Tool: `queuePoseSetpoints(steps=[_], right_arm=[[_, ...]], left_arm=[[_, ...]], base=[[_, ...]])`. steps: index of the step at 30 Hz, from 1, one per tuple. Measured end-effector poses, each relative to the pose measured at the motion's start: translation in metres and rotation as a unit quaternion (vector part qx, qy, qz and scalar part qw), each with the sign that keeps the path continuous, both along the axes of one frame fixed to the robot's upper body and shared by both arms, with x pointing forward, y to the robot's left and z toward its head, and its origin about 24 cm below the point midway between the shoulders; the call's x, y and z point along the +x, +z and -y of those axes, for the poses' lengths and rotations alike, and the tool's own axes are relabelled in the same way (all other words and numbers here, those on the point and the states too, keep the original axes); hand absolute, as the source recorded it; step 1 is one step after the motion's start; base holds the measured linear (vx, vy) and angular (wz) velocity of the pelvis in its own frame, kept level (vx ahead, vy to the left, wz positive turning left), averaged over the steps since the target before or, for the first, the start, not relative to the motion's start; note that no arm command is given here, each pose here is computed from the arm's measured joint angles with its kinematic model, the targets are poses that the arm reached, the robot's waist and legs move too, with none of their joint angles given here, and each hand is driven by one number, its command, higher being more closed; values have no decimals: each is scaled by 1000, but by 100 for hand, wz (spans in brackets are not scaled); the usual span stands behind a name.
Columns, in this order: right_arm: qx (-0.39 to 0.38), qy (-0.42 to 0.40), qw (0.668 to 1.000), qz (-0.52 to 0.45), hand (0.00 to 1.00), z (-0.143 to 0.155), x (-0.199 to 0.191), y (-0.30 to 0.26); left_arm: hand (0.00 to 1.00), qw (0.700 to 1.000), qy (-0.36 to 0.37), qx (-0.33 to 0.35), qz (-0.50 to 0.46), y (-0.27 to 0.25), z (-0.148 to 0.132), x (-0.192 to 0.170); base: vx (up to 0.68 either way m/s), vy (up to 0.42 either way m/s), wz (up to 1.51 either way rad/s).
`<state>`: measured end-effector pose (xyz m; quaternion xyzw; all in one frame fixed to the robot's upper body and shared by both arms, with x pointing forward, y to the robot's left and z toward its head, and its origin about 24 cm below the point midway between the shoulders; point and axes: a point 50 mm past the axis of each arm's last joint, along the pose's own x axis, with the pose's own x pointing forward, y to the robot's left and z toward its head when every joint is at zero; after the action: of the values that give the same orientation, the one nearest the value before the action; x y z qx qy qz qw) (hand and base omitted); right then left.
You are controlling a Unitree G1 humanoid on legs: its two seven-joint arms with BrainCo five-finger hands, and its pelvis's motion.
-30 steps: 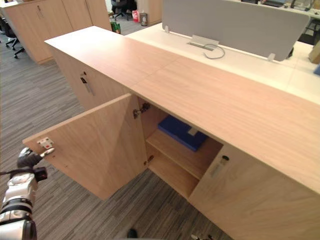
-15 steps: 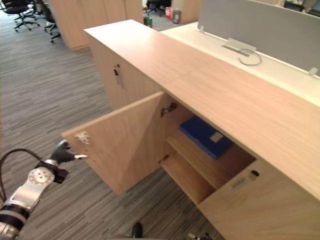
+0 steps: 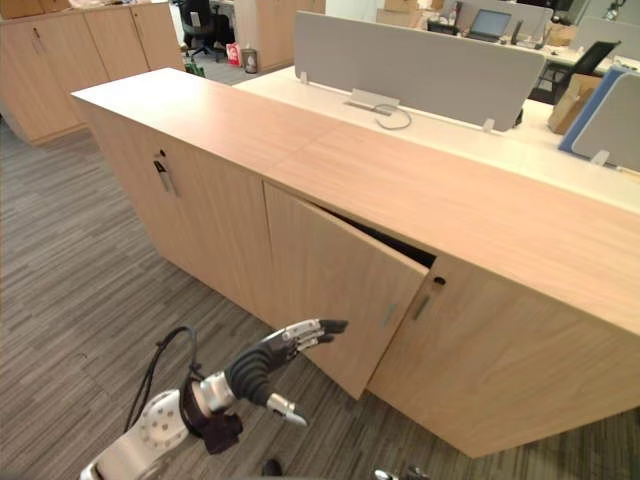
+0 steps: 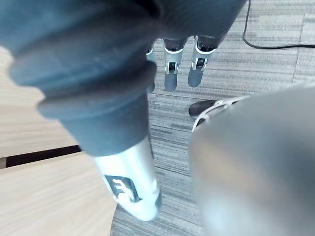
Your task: Walk over to the cabinet, pick up the folder, carry it to the office cabinet, place the folder inside the office cabinet, then close the office cabinet door
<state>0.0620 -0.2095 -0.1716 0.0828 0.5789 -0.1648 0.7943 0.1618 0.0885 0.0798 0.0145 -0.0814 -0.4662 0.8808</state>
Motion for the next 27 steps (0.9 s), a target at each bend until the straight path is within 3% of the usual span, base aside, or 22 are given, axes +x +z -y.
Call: queuePoseSetpoints(steps=[14, 19, 22, 24, 25, 27], right_arm=[[-5, 18, 1000, -1, 0, -1, 3, 0], [3, 35, 999, 28, 0, -13, 19, 3], [4, 36, 999, 40, 0, -16, 23, 4], [3, 23, 999, 35, 0, -14, 18, 3], [3, 18, 999, 35, 0, -13, 18, 3], [1, -3, 1000, 30, 0, -12, 15, 2]], left_arm=[[0, 990, 58, -44, -119, -36, -3, 0], [0, 960, 218, -28, -172, -78, -31, 19], [0, 915, 311, -13, -256, -122, -52, 20], [0, 854, 394, -10, -340, -160, -71, 9], [0, 837, 412, -6, -360, -169, -76, 4], [0, 761, 475, 21, -441, -203, -97, -24]], base=[[40, -36, -20], [22, -50, -90], [13, -106, -44], [37, -107, -5], [72, -154, -4], [78, -142, -8]])
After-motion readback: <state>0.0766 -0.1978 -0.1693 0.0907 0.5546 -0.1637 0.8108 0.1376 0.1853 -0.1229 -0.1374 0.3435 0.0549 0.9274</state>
